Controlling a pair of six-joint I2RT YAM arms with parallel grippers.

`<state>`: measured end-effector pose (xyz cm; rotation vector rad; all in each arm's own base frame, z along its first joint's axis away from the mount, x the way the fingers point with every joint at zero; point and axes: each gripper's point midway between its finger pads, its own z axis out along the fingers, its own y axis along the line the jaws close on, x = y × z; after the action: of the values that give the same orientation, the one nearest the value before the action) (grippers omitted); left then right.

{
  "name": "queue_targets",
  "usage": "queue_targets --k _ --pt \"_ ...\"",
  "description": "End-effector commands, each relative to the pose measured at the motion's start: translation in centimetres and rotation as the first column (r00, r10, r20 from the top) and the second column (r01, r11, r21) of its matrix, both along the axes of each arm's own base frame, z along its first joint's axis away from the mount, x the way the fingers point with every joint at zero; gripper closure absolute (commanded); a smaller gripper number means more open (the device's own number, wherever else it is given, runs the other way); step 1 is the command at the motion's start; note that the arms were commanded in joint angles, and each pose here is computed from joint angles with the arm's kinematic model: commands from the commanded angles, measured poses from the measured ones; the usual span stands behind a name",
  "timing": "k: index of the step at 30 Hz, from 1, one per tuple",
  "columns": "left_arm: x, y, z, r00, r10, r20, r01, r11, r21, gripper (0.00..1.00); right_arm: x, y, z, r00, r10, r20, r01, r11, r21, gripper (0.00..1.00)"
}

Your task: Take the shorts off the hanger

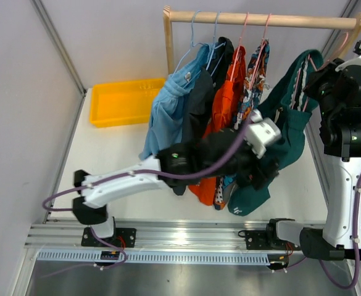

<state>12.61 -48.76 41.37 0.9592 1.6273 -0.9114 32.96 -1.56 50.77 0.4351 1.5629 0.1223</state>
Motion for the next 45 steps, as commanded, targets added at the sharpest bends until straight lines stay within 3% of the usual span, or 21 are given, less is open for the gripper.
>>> queue_targets --k 1,18,21,22,25,28,29,30,31,33,39,45 --pt "-2.9 -2.2 2.5 0.993 -0.112 0.025 0.114 0.990 -0.087 0.01 -2.0 0.0 1.9 0.997 -0.009 0.074 0.007 0.999 0.034 1.00" --pt "-0.7 -7.5 -2.3 0.999 -0.009 0.034 0.012 0.996 -0.087 0.01 -6.5 1.9 2.3 0.992 0.089 0.088 -0.097 0.991 0.088 1.00" --pt "-0.9 -8.2 -3.2 1.000 -0.020 0.024 0.022 0.996 -0.083 0.32 -6.7 1.9 2.5 0.992 0.088 0.096 -0.096 0.991 0.089 1.00" --pt "-1.0 -8.5 -3.9 0.999 -0.032 0.018 0.033 0.997 -0.074 0.53 -6.5 1.8 2.4 0.992 0.085 0.090 -0.093 0.992 0.088 1.00" --pt "-1.4 -8.5 -5.1 0.999 -0.044 -0.014 0.044 0.998 -0.054 0.91 -6.1 1.6 2.8 0.993 0.075 0.093 -0.082 0.993 0.080 1.00" --pt "-2.2 -7.7 -7.3 0.998 -0.043 -0.052 0.043 0.999 -0.011 0.96 -5.6 1.2 3.2 0.994 0.058 0.094 -0.064 0.996 0.065 1.00" --pt "-2.4 -6.8 -6.3 0.998 -0.034 -0.051 0.032 0.999 -0.032 1.00 -5.2 1.0 3.1 0.995 0.053 0.088 -0.059 0.996 0.064 1.00" --pt "-3.2 -6.4 -5.5 0.998 -0.038 -0.057 0.034 0.997 -0.063 1.00 -5.1 0.9 3.5 0.994 0.049 0.095 -0.055 0.997 0.061 1.00" --pt "-3.7 -5.6 -9.2 0.997 -0.032 -0.071 0.033 0.999 0.003 1.00 -5.0 0.9 3.7 0.994 0.049 0.100 -0.055 0.997 0.053 1.00" --pt "-5.1 -3.9 -9.0 0.995 -0.027 -0.092 0.025 0.999 -0.027 1.00 -4.4 0.7 3.8 0.995 0.037 0.096 -0.042 0.998 0.049 1.00" --pt "-10.2 0.3 -14.1 0.987 -0.030 -0.158 0.034 0.999 0.021 1.00 -3.0 -0.9 3.8 0.997 -0.019 0.079 0.016 0.999 0.039 1.00" --pt "-10.3 0.5 -16.1 0.984 0.015 -0.175 -0.009 0.999 0.039 1.00 -3.6 0.3 1.3 0.999 0.045 0.018 -0.046 0.994 0.095 1.00"
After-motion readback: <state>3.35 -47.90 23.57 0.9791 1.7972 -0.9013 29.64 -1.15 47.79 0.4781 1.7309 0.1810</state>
